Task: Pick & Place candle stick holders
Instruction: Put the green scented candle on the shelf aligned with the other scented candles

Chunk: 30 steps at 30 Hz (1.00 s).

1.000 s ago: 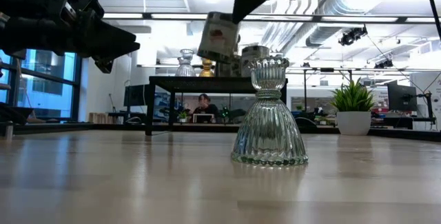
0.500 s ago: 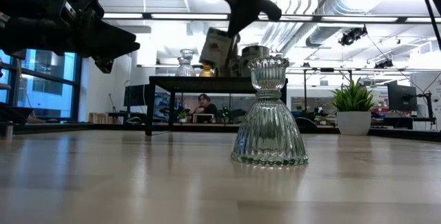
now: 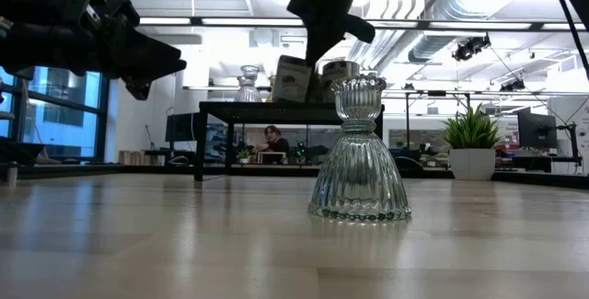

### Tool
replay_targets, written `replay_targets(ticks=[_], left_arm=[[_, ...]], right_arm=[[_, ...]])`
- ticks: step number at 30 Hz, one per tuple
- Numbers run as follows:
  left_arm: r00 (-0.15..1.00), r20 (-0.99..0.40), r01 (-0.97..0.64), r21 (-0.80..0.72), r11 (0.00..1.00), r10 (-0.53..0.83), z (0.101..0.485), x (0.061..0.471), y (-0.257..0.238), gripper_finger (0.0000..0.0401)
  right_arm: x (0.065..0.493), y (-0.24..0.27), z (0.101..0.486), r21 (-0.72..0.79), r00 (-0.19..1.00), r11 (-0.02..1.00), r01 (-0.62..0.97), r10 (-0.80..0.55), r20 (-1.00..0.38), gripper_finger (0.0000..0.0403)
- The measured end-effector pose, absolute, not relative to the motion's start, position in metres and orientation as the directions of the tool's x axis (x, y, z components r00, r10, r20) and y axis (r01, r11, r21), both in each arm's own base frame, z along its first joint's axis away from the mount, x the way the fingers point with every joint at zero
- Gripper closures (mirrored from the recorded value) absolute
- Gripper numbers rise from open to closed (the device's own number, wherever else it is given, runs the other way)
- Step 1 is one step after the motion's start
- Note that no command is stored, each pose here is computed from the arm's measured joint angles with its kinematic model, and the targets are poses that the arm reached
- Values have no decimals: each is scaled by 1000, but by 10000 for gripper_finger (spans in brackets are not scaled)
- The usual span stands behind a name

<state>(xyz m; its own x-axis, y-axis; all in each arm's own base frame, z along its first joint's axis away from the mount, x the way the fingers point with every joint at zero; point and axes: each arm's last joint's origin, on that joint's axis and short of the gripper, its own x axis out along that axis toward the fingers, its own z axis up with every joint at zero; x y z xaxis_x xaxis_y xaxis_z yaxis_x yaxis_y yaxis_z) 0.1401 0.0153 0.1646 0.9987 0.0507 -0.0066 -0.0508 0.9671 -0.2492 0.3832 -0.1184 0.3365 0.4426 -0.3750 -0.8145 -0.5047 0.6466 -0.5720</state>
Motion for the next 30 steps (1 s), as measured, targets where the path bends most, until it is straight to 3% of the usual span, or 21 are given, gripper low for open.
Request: replay_targets(ticks=[8, 19, 26, 30], left_arm=[[999, -11, -53, -257, 965, 51, 164, 140, 15, 286], [999, -16, -54, -257, 965, 52, 164, 140, 15, 286], [998, -18, -55, -263, 963, 52, 164, 140, 15, 286], [998, -17, -55, -265, 963, 52, 164, 140, 15, 286]], right_arm=[[380, -110, 339, -535, 413, 667, -518, -352, -840, 402], [371, -105, 394, -578, 533, 676, -456, -312, -786, 403], [379, -111, 389, -512, 495, 691, -511, -251, -832, 403], [390, -115, 380, -525, 470, 680, -512, -289, -834, 403]])
